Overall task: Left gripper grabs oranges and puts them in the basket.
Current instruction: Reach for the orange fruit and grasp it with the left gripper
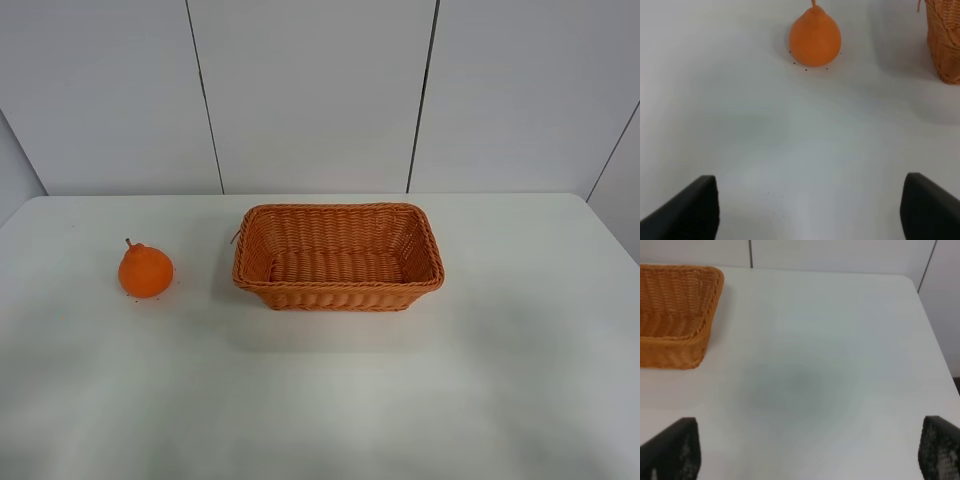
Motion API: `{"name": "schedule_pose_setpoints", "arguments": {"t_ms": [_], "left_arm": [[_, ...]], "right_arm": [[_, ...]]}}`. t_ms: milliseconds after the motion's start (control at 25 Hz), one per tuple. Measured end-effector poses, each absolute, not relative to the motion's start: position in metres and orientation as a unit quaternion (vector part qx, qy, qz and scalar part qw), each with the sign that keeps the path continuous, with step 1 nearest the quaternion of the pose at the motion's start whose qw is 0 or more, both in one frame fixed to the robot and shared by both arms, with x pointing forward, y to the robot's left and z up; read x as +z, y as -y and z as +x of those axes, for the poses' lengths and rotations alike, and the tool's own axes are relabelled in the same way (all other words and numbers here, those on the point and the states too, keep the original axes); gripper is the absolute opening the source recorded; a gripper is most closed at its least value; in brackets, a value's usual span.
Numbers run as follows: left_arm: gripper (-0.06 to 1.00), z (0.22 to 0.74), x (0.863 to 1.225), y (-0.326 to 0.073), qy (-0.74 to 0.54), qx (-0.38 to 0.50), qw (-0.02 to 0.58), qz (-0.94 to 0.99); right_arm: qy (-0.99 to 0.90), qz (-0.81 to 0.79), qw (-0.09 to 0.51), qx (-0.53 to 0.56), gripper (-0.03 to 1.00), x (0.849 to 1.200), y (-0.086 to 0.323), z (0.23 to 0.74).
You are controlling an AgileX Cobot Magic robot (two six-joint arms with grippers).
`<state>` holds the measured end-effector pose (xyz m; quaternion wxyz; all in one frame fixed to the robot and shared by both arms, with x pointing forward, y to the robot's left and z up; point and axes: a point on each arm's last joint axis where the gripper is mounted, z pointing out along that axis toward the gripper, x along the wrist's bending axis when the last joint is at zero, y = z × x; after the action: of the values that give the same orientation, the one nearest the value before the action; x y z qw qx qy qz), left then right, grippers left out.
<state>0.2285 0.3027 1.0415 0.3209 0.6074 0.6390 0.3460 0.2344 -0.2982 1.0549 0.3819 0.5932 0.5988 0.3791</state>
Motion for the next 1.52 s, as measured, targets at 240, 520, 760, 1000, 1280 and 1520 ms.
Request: {"name": "schedule_pose_setpoints", "arguments": {"t_ms": [240,520,760,1000,1280,1520], "left_arm": [[0.85,0.228,1.041,-0.303,-0.639,0.346,0.321,0.607],[0.85,0.228,1.041,-0.303,-0.639,0.346,0.321,0.607],[0.85,0.234,1.057,-0.303,-0.637,0.349,0.323,0.606],[0.85,0.289,1.105,-0.305,-0.661,0.299,0.276,0.630],[0.85,0.392,1.138,-0.309,-0.686,0.233,0.211,0.656],[0.85,0.488,1.137,-0.313,-0.687,0.193,0.167,0.680]], "right_arm": [[-0.599,0.593,0.382,0.379,0.69,1.055,0.298,0.234],[-0.599,0.593,0.382,0.379,0.69,1.055,0.298,0.234],[-0.599,0.593,0.382,0.379,0.69,1.055,0.298,0.234],[-0.599,0.593,0.382,0.379,0.69,1.055,0.298,0.234],[-0.599,0.593,0.382,0.379,0.69,1.055,0.298,0.234],[-0.599,0.593,0.382,0.379,0.69,1.055,0.298,0.234]]}}
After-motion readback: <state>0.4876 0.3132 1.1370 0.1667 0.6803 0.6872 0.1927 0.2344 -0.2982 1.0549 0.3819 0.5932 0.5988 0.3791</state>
